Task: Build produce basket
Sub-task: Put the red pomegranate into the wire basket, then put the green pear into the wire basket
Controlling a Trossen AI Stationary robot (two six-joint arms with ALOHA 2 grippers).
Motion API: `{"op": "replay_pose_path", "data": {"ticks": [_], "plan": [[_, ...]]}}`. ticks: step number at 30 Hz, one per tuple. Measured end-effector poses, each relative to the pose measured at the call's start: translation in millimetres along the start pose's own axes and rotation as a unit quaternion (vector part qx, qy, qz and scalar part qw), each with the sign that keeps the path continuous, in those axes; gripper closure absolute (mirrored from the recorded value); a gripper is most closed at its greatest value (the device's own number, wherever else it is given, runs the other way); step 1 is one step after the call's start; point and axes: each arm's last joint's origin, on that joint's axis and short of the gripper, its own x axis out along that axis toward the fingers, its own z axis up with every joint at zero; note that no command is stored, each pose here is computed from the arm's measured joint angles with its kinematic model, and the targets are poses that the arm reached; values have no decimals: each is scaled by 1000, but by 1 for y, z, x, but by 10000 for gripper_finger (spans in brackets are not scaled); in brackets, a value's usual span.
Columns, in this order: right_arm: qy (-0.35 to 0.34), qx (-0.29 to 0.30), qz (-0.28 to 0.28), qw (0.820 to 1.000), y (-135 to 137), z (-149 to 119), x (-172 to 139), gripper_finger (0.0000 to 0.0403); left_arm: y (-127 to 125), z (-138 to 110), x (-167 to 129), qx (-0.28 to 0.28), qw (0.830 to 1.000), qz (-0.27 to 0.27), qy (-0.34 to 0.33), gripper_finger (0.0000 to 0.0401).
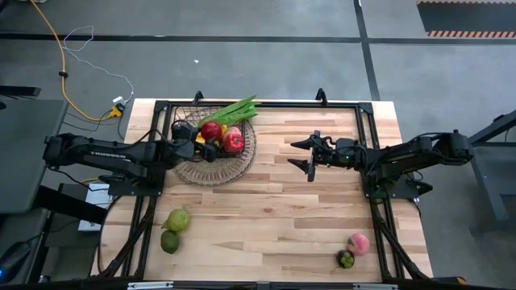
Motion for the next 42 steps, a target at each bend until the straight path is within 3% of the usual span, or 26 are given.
{"op": "replay_pose_path", "data": {"ticks": [7, 19, 29, 33, 36, 40, 42], "plan": [[0, 5, 0, 1000, 0, 0, 0, 107, 0, -2, 0, 10, 1000, -6, 11, 89], [0, 5, 0, 1000, 0, 0, 0, 107, 0, -2, 0, 33, 999, -8, 14, 36], [0, 2, 0, 1000, 0, 0, 0, 107, -3, 3, 0, 32, 999, -26, -3, 32], [0, 0, 0, 1000, 0, 0, 0, 107, -11, 4, -3, 43, 995, -84, -25, 32], [0, -4, 0, 1000, 0, 0, 0, 107, -19, -1, -6, 57, 981, -170, -75, 32], [0, -8, 0, 1000, 0, 0, 0, 107, -21, -5, -14, 46, 926, -335, -170, 34], [0, -8, 0, 1000, 0, 0, 0, 107, -18, -7, -16, 42, 899, -390, -193, 34]]}}
